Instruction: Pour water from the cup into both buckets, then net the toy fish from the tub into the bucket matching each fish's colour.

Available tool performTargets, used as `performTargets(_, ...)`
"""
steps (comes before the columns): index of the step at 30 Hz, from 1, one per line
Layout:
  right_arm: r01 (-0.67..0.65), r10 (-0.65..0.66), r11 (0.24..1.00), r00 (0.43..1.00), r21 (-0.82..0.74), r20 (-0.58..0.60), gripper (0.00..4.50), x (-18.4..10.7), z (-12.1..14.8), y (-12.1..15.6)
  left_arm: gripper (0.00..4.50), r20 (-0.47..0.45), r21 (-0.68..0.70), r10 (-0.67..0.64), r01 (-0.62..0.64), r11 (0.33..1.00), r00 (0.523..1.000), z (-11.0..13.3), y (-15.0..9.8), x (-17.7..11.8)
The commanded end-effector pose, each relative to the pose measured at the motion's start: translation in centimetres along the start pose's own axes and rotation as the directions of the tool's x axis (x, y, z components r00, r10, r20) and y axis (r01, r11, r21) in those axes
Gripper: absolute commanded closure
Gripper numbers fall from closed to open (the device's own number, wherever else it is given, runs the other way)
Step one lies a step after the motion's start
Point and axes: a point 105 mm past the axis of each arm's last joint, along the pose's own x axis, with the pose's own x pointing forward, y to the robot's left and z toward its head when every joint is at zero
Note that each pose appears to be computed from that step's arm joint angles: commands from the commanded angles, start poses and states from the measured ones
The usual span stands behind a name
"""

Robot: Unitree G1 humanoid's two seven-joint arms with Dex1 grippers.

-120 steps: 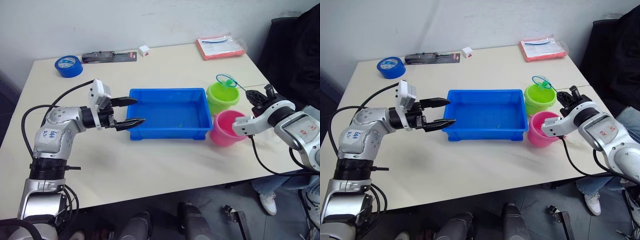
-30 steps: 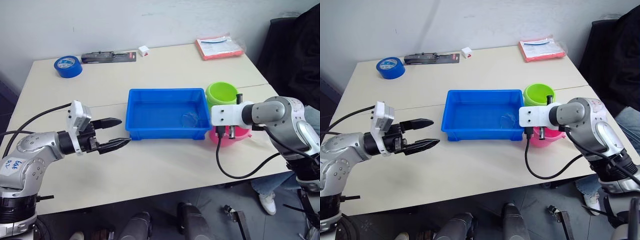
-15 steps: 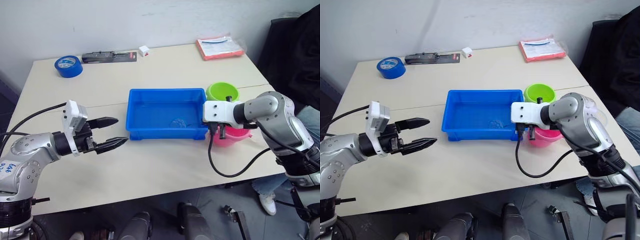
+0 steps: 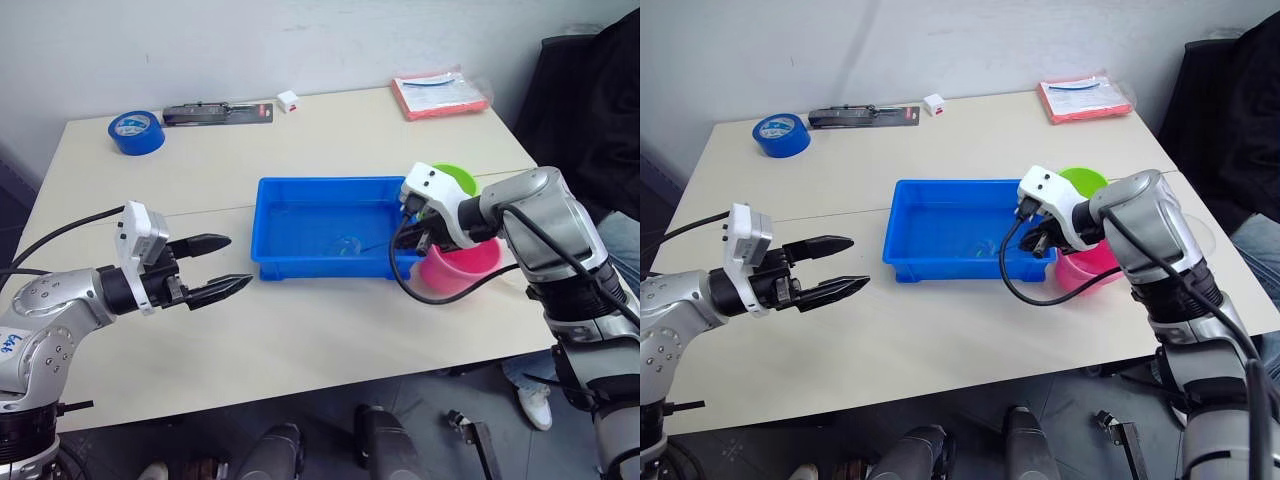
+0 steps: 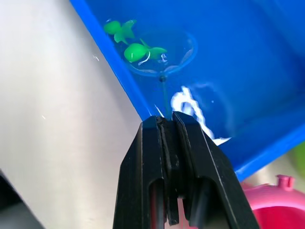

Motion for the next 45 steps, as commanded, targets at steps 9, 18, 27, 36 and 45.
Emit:
performTargets(9,0.063,-0.078,0.987,0.992,0.15,0.098,3.71,-0.8,1.6,-1.5,0.0,0.009,0.04,-0.013,0.013,0.999,1.0,0.9,-0.2,-0.1)
performTargets(18,0.06,-0.103,0.977,0.972,0.204,0.209,3.71,-1.6,2.7,-1.8,0.0,0.033,0.074,-0.018,0.016,0.997,0.999,1.7,0.5,0.5)
performTargets(27,0.088,-0.163,0.965,0.939,0.247,0.304,3.71,-3.0,3.1,-2.1,0.0,0.066,0.134,-0.036,0.027,0.991,0.997,2.9,2.0,1.8)
performTargets(36,0.19,-0.321,0.928,0.845,0.322,0.428,3.71,-7.7,3.1,-3.4,0.0,0.075,0.193,-0.082,0.066,0.979,0.994,4.0,3.1,3.2)
performTargets(45,0.381,-0.536,0.832,0.739,0.404,0.408,3.71,-12.1,0.9,-5.6,0.0,0.078,0.202,-0.137,0.119,0.972,0.988,4.1,3.4,4.6)
